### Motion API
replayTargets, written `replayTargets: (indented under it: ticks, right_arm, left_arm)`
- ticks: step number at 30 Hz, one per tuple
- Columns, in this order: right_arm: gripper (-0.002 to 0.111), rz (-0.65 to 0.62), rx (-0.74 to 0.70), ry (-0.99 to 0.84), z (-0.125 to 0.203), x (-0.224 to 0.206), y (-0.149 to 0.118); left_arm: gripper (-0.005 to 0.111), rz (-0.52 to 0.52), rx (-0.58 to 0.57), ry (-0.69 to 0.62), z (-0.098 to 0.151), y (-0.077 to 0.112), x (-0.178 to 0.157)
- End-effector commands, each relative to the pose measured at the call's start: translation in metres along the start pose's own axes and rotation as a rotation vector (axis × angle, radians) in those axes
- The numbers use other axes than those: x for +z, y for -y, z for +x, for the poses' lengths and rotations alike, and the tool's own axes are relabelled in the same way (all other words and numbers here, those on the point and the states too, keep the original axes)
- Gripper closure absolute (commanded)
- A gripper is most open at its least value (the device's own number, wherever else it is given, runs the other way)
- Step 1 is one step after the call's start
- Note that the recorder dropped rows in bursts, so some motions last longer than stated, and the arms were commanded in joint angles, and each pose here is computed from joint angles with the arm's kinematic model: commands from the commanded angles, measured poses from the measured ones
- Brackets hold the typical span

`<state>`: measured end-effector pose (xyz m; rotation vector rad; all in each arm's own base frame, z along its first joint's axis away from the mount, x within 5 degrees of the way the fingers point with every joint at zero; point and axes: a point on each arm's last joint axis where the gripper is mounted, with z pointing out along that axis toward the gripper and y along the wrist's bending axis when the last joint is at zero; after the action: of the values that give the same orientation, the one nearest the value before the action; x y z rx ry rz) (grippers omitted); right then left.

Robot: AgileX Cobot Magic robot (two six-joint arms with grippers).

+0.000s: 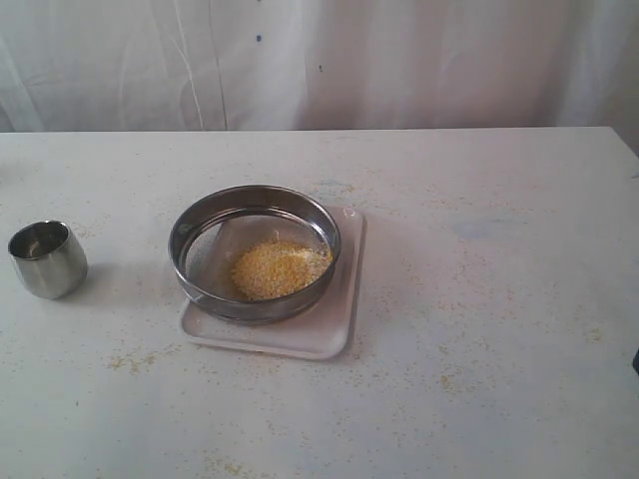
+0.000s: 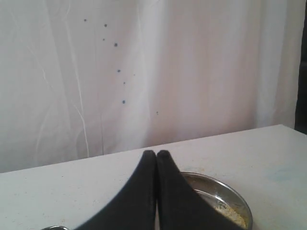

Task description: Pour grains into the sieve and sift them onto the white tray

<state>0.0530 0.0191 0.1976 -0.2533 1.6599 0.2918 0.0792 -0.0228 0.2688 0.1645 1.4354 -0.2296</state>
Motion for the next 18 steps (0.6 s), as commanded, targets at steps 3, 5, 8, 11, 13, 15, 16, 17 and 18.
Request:
replayTargets:
  ticks: [3, 5, 8, 11, 13, 15, 16, 17, 18]
  right_arm:
    - [0.108, 0.005, 0.004, 0.010, 0.001, 0.000, 0.000]
    - [0.108, 0.005, 0.004, 0.010, 0.001, 0.000, 0.000]
    - [0.108, 0.005, 0.004, 0.010, 0.001, 0.000, 0.000]
    - [0.108, 0.005, 0.004, 0.010, 0.001, 0.000, 0.000]
    - [0.108, 0.005, 0.004, 0.010, 0.001, 0.000, 0.000]
    - [0.108, 0.005, 0.004, 0.010, 0.001, 0.000, 0.000]
    - [0.108, 0.005, 0.004, 0.010, 0.001, 0.000, 0.000]
    - [0.108, 0.005, 0.004, 0.010, 0.001, 0.000, 0.000]
    - [0.108, 0.005, 0.004, 0.010, 0.001, 0.000, 0.000]
  left_arm:
    - [0.107, 0.015, -0.103, 0.059, 0.000, 0.003, -0.010]
    - [0.107, 0.042, -0.108, 0.071, -0.002, 0.006, -0.010]
    - [0.107, 0.099, -0.105, 0.095, -0.004, 0.011, -0.011]
    - [0.107, 0.125, -0.058, 0.112, -0.006, 0.013, -0.012]
    - [0.107, 0.119, -0.007, 0.150, -0.007, 0.013, -0.012]
    - [0.107, 0.105, 0.031, 0.208, -0.007, 0.011, -0.013]
    - [0.107, 0.095, 0.054, 0.239, -0.007, 0.011, -0.014]
    - [0.107, 0.077, 0.075, 0.256, -0.005, 0.009, -0.014]
    - [0.107, 0.056, 0.088, 0.262, -0.003, 0.007, -0.015]
